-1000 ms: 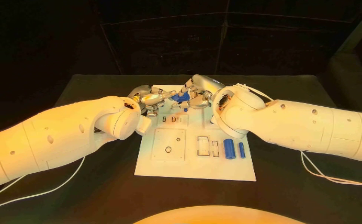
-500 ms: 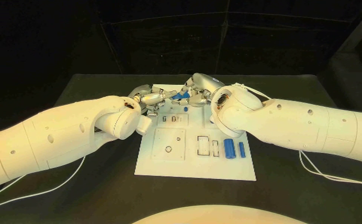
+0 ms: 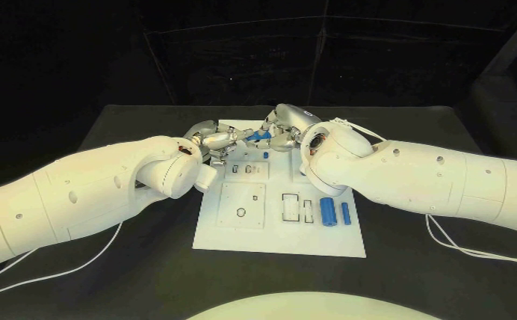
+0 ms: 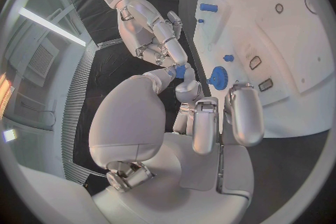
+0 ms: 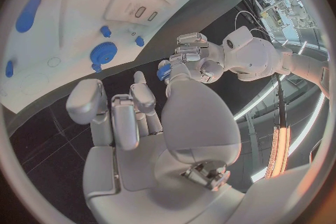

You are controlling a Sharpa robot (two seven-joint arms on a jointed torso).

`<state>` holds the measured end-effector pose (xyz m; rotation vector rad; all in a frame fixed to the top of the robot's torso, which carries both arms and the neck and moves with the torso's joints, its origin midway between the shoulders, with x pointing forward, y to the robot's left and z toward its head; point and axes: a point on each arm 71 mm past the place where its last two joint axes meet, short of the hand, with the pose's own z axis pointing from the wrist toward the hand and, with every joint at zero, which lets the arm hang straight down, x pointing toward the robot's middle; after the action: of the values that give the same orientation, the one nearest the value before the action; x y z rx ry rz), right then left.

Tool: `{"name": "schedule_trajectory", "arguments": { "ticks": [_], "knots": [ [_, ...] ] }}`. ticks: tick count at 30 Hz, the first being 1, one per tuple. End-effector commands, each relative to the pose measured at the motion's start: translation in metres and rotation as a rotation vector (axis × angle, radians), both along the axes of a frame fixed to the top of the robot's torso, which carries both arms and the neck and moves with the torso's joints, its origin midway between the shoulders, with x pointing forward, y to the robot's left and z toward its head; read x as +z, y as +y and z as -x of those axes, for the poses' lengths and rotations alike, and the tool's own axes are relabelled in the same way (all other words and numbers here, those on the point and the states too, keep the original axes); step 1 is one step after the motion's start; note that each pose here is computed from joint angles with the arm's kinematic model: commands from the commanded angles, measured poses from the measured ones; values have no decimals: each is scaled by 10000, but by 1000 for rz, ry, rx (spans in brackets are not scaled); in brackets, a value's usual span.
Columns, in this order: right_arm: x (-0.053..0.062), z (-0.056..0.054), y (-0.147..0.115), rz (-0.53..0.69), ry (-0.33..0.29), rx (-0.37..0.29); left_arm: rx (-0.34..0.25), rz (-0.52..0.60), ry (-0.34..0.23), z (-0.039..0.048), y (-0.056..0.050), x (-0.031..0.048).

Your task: Assemble the parts on the task board

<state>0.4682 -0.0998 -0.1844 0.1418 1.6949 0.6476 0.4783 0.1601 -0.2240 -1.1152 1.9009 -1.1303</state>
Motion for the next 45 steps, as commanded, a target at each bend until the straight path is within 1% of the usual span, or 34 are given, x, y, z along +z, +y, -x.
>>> {"name": "schedule_trajectory", "arguments": {
  "ticks": [1, 20, 28, 36, 45],
  "knots": [
    [15, -9, -21, 4, -14, -14, -12, 10, -5, -2, -12, 15],
    [21, -25, -94, 2, -30, -28, -15, 6, 2, -8, 7, 6],
    [21, -37, -107, 3, -37, -34, -26, 8, 7, -2, -3, 4],
    [27, -47, -110, 2, -51, -40, -53, 12, 20, 17, -29, -1],
    [26, -67, -140, 4, -60, -51, -57, 11, 24, 17, -23, -6]
  ]
}}
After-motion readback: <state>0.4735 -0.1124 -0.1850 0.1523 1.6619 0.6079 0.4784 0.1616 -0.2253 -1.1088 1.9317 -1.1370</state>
